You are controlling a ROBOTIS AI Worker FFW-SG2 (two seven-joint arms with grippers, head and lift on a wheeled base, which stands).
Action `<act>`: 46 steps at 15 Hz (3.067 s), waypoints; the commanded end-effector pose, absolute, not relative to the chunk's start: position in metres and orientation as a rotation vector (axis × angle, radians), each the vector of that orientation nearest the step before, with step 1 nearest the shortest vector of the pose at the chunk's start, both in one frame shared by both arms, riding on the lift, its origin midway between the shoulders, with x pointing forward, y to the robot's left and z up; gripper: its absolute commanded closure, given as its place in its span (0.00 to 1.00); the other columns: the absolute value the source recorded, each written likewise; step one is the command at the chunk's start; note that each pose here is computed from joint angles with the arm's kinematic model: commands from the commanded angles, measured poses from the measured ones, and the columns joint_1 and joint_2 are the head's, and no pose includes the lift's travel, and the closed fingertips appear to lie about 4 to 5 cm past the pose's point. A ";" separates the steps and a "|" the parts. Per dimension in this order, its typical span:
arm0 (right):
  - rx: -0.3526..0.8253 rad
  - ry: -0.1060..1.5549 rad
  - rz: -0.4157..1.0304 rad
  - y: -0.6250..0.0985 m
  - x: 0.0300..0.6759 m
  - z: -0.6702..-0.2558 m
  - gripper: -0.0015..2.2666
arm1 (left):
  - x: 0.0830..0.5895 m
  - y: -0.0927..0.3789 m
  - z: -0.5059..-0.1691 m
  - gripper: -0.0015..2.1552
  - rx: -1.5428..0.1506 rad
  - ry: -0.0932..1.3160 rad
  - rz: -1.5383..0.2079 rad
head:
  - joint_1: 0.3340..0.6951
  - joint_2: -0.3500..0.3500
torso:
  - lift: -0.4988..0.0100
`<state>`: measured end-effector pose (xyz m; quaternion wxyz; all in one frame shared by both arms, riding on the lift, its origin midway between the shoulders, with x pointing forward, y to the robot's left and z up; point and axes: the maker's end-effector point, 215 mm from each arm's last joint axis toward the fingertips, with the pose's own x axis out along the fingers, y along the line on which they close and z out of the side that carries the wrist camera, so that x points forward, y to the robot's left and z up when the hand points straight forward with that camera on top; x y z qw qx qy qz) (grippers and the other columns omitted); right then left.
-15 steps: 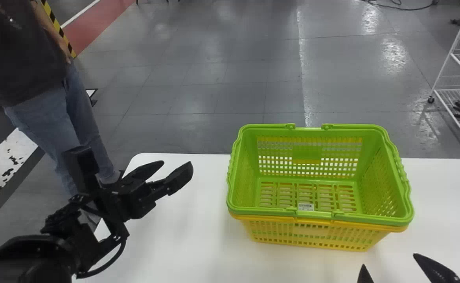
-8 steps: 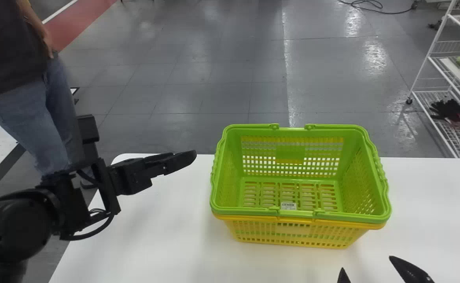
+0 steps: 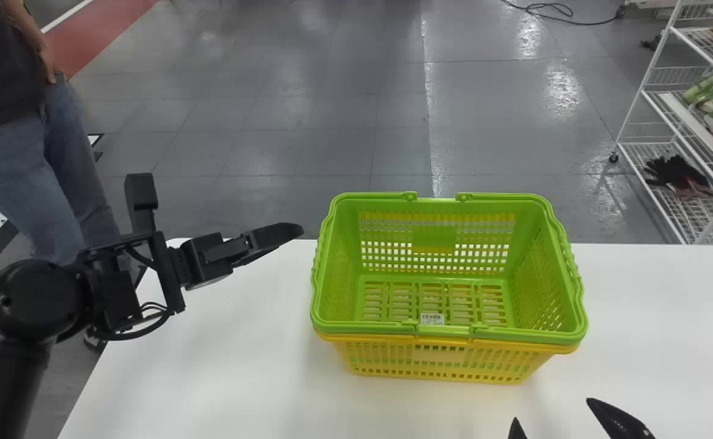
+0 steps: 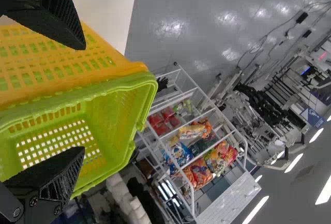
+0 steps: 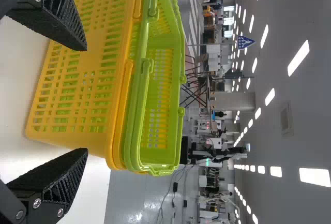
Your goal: Grasp handle with right gripper to insert into left gripper then lift and swing left to center
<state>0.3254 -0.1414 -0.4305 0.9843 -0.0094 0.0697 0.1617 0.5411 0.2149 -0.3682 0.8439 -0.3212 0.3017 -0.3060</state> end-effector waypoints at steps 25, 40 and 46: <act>-0.036 0.153 0.296 -0.159 0.324 -0.430 0.05 | 0.520 0.135 -0.315 0.06 -0.789 0.653 -0.870 | 1.00 0.49 | 0.80; -0.117 0.157 0.066 -0.304 0.395 -0.370 0.76 | 0.538 0.066 -0.271 0.06 -0.739 0.644 -0.995 | 1.00 0.15 | 0.80; -0.163 0.231 0.096 -0.309 0.427 -0.375 0.90 | 0.538 0.056 -0.269 0.06 -0.727 0.647 -1.007 | 1.00 0.10 | 0.80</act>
